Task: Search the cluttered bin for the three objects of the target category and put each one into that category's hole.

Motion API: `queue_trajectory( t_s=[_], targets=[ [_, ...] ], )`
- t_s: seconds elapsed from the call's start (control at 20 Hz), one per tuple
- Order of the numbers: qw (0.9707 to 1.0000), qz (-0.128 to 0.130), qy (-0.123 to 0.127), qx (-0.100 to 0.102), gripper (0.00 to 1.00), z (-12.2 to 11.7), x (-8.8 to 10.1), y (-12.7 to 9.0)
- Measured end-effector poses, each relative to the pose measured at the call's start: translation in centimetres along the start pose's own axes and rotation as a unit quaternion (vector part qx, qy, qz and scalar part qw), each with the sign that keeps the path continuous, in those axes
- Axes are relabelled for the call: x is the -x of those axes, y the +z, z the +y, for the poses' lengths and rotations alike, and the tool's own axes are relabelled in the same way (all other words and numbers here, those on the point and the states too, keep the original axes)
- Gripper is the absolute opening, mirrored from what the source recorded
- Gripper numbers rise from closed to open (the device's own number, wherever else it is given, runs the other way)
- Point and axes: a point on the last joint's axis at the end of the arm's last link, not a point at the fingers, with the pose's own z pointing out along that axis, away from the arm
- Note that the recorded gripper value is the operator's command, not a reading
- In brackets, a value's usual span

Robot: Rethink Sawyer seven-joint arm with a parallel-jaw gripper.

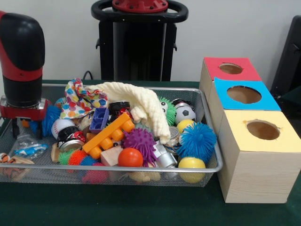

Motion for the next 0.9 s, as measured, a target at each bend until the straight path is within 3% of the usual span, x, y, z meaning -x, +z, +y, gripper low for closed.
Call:
queue_trajectory(
  t_s=[0.5,0.9],
  targets=[
    [0.9988,-0.020,0.031,0.031,1.00,-0.64,-0.56,0.22],
    [0.9989,-0.046,0.007,0.009,1.00,-0.12,-0.97,0.08]
  ],
)
